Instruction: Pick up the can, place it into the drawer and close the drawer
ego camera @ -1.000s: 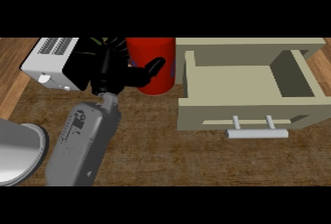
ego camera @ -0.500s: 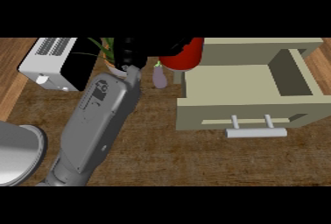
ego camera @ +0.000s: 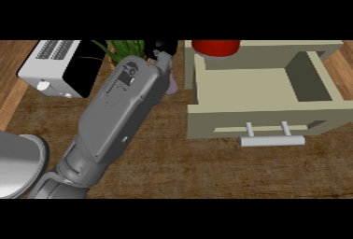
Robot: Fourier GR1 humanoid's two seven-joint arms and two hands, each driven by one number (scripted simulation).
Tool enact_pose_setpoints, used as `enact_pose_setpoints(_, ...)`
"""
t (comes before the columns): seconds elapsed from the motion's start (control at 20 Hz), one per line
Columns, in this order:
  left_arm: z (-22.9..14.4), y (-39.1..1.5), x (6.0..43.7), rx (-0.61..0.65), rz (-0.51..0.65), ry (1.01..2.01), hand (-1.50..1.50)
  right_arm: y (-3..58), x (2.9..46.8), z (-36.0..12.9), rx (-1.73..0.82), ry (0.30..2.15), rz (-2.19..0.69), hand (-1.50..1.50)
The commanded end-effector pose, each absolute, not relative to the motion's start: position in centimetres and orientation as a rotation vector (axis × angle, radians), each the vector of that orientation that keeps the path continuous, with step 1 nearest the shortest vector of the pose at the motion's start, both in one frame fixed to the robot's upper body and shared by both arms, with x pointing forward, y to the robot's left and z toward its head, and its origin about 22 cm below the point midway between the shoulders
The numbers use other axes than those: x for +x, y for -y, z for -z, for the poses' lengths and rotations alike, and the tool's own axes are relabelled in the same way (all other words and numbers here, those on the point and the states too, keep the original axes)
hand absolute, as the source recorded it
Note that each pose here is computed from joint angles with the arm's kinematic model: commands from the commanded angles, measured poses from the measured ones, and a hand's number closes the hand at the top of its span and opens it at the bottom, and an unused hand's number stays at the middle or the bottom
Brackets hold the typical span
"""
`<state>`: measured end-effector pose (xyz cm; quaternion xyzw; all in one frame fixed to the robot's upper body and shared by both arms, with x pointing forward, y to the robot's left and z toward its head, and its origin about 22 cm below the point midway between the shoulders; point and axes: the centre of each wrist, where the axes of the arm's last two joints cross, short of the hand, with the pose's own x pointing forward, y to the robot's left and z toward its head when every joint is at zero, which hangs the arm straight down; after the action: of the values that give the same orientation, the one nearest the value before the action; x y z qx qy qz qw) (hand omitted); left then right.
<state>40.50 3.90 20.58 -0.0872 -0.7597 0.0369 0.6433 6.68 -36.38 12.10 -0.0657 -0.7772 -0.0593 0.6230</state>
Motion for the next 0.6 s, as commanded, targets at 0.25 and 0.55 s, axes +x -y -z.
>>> enact_pose_setpoints(0.25, -21.5, -0.4, 41.3, -0.144, -0.077, 1.72, 1.5, 36.0, 6.4, -11.8, -0.124, 1.784, 0.121, -1.5)
enact_pose_setpoints(0.55, -21.1, 0.8, 41.4, -0.145, -0.061, 1.688, 1.5, 35.3, 8.3, -12.1, -0.145, 1.803, 0.13, -1.5)
